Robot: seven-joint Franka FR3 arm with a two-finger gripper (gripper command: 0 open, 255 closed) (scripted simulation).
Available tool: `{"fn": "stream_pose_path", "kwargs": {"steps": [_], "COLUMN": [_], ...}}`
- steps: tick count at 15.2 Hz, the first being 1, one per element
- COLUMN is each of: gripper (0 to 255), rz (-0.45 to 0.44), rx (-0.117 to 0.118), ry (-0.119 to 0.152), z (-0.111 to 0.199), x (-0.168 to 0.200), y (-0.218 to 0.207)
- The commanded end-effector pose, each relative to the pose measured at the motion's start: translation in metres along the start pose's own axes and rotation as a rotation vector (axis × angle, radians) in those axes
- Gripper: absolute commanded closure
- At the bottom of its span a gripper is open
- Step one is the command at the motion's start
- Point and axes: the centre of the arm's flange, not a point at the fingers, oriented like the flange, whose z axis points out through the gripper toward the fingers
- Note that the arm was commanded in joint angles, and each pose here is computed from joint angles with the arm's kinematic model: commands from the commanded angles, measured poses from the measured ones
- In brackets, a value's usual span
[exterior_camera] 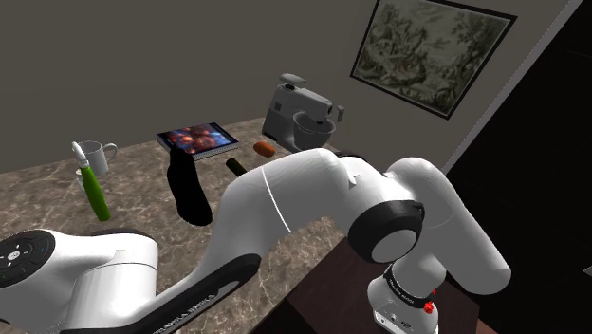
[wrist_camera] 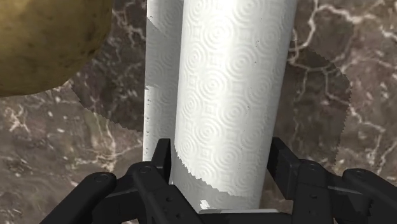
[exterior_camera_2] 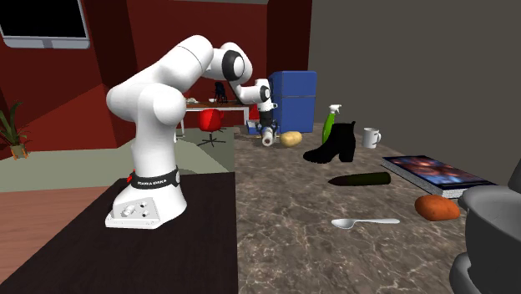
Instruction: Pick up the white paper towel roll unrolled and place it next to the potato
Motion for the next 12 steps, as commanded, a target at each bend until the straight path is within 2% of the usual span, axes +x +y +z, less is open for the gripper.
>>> {"fn": "stream_pose_path", "kwargs": {"steps": [1,12], "gripper": [255,255], "rz": [0.000,0.000], "rx": [0.000,0.000], "ry": [0.000,0.000], "z": [-0.011,-0.069], "x": [0.000,-0.001], "y": [0.001,0.008]}}
